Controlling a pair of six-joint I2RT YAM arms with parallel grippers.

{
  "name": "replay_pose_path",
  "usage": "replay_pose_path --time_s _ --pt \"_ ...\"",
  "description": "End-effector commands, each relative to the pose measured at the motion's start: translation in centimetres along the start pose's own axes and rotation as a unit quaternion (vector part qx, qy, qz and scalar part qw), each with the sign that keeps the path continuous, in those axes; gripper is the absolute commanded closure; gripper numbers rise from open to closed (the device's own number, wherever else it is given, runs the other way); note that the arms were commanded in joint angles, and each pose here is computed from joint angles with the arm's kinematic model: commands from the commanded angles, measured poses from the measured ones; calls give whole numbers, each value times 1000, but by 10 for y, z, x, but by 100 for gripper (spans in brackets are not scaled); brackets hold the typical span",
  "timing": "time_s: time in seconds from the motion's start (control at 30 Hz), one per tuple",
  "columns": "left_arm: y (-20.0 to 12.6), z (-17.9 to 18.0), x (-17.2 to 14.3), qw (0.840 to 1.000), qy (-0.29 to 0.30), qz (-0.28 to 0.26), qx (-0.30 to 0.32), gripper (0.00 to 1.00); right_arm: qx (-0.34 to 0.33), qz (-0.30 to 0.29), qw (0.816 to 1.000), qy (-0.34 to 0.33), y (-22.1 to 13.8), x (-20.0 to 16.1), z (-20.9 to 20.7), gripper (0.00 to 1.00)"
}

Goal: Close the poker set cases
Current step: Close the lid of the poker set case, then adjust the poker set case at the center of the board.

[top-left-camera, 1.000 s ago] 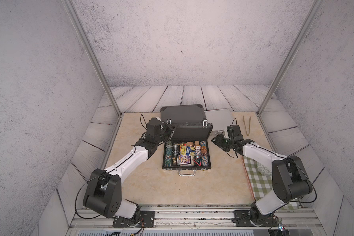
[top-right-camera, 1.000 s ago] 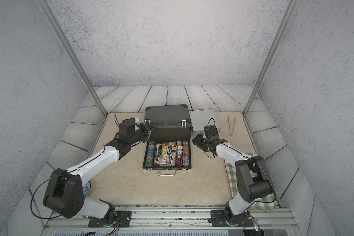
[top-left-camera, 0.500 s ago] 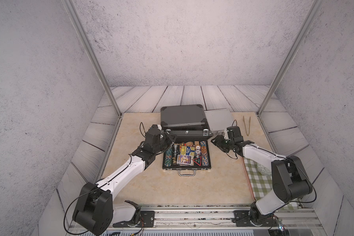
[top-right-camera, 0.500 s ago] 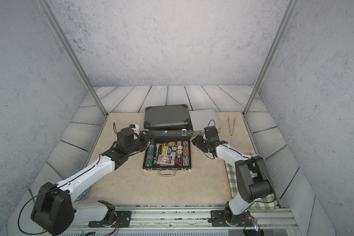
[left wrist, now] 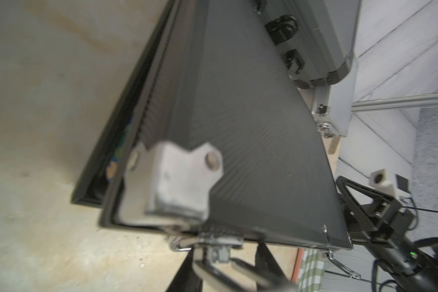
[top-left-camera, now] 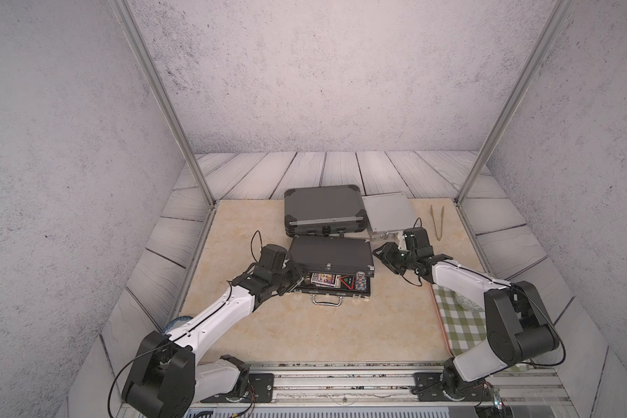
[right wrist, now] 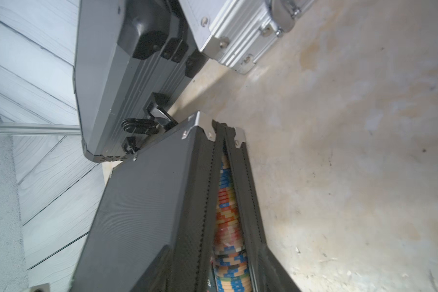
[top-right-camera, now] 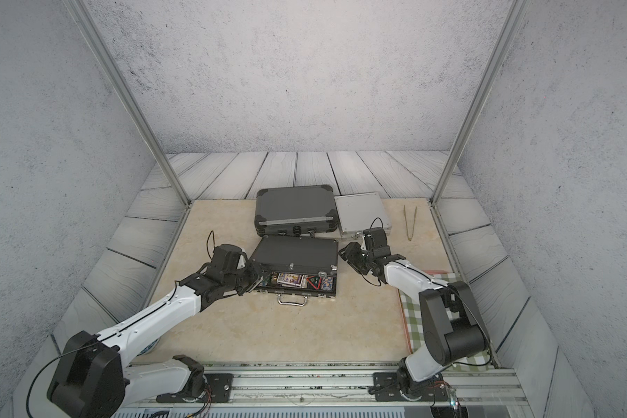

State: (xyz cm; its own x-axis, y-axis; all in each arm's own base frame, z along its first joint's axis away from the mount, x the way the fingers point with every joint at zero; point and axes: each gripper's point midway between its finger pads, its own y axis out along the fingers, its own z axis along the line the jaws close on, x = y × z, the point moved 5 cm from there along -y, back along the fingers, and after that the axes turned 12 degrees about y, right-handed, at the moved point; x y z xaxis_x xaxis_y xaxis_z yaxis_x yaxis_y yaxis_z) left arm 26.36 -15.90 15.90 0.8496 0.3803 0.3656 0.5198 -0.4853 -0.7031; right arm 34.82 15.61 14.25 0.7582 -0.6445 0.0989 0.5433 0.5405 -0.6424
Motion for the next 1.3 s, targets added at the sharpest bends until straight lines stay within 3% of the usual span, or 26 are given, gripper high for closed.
replay_pose_path --time_s 0.0,0.13,0.3,0.4,0.57,0.63,0.7,0.97,1.27 --pt "-8 21 -5 998 10 -3 61 63 26 7 1000 -9 -7 -5 11 45" --pt "-12 31 -11 996 21 11 87 63 9 7 1000 -16 -6 -7 2 45" --pt "-24 31 0 988 93 -8 124 61 -6 7 999 -34 -6 -7 -2 45" --pt "-30 26 20 974 166 -40 151 54 -26 14 998 -54 -6 -8 -5 45" --pt "-17 10 44 960 240 -14 141 42 -32 29 997 -69 -2 -11 -7 44" --pt "-4 10 51 963 237 11 128 39 -30 38 996 -72 0 -14 -7 44" --pt "9 11 55 965 231 40 116 19 -32 45 995 -78 3 -17 -8 44" --pt "45 25 56 962 222 103 124 20 -40 58 994 -88 9 -27 -13 44" --pt "58 22 22 976 162 147 -1 30 -57 61 991 -105 6 -27 -14 44"
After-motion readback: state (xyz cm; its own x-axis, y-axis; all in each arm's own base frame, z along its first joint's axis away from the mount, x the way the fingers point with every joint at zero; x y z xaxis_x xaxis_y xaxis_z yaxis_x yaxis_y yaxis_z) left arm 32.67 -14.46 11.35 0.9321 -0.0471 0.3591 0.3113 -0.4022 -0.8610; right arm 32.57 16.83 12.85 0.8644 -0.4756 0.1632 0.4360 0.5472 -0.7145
